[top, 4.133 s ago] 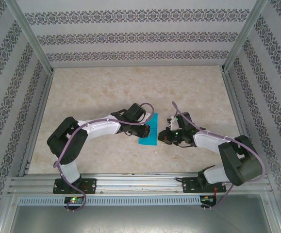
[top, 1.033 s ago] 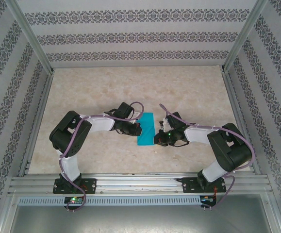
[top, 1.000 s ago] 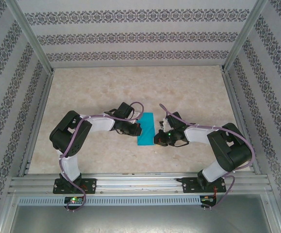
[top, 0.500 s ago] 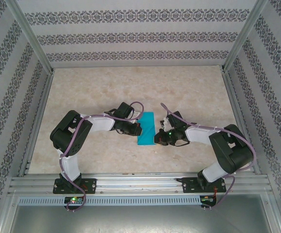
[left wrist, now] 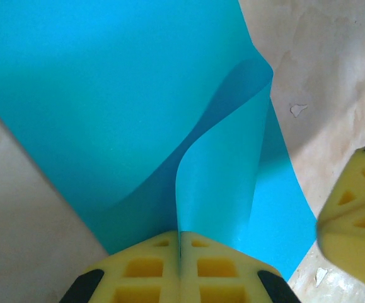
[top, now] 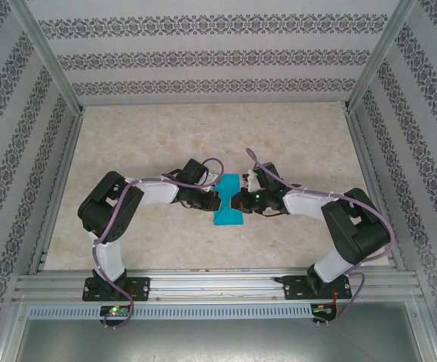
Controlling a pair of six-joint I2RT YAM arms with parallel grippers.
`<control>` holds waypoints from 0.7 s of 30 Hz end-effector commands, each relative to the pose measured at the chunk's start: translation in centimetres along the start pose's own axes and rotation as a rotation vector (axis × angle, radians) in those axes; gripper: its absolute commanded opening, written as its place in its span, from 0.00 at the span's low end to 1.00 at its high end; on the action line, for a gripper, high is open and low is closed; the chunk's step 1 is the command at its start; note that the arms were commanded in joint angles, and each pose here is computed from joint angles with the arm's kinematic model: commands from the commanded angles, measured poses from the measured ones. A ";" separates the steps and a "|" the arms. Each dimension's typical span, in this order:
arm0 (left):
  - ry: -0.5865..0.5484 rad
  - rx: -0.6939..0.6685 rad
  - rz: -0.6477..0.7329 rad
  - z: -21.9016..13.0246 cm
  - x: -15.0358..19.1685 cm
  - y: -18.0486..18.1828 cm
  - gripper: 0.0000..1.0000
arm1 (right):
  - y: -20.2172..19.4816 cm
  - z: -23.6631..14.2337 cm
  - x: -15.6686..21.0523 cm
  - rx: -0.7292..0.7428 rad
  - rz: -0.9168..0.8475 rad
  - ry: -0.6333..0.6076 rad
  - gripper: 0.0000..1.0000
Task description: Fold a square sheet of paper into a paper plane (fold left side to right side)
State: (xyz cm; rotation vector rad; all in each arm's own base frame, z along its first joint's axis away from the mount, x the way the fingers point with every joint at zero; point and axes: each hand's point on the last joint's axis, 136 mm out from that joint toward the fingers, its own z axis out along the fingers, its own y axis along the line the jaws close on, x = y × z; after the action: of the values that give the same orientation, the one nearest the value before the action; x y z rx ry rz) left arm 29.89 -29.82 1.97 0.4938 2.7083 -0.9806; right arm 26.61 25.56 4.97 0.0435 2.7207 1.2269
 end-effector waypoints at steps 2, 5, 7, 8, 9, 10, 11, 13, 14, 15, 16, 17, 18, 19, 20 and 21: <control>0.057 -0.062 -0.007 1.1 1.9 2.0 0.00 | 1.3 1.1 -1.1 -0.028 -0.021 -0.006 0.00; 0.059 -0.062 -0.004 1.2 1.9 1.9 0.00 | 1.2 1.7 -1.1 -0.025 -0.019 0.005 0.00; 0.059 -0.064 -0.002 1.2 1.9 1.9 0.00 | 1.0 2.0 -1.0 -0.021 -0.017 0.013 0.00; 0.060 -0.063 -0.002 1.2 1.9 1.9 0.00 | 0.8 2.2 -1.0 -0.018 -0.014 0.016 0.00; 0.061 -0.065 -0.003 1.2 1.9 2.0 0.00 | 0.7 2.4 -1.0 -0.016 -0.010 0.020 0.00; 0.060 -0.062 -0.001 1.2 1.9 1.9 0.00 | 0.6 2.5 -0.9 -0.013 -0.009 0.023 0.00; 0.061 -0.063 0.000 1.2 1.9 1.9 0.00 | 0.5 2.6 -0.8 -0.012 -0.006 0.029 0.00; 0.063 -0.063 0.000 1.2 2.0 1.9 0.00 | 0.3 2.9 -0.8 -0.006 -0.001 0.034 0.00; 0.060 -0.064 0.002 1.2 1.9 1.9 0.00 | 0.2 3.0 -0.6 -0.003 0.001 0.039 0.00; 0.061 -0.064 0.002 1.2 1.9 1.9 0.00 | 0.1 3.1 -0.6 0.000 0.003 0.041 0.00; 0.060 -0.063 0.002 1.2 1.9 1.8 0.00 | -0.1 3.2 -0.5 0.006 0.007 0.046 0.00; 0.059 -0.064 0.003 1.1 1.9 1.8 0.00 | -0.3 3.3 -0.4 0.011 0.009 0.048 0.00; 0.058 -0.065 0.003 1.1 1.9 1.8 0.00 | -0.4 3.3 -0.3 0.016 0.012 0.050 0.00; 0.058 -0.064 0.003 1.1 1.8 1.8 0.00 | -0.7 3.4 -0.2 0.022 0.017 0.054 0.00; 0.058 -0.064 0.003 1.1 1.8 1.8 0.00 | -0.8 3.4 -0.2 0.026 0.017 0.055 0.00; 0.059 -0.066 0.002 1.1 1.9 1.9 0.00 | -1.0 3.4 0.0 0.033 0.019 0.059 0.00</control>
State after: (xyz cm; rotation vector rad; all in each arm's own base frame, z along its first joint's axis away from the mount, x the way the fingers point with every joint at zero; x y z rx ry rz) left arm 29.85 -29.84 1.95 0.5131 2.7017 -0.9767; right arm 27.13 27.13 2.41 0.0501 2.7841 1.2207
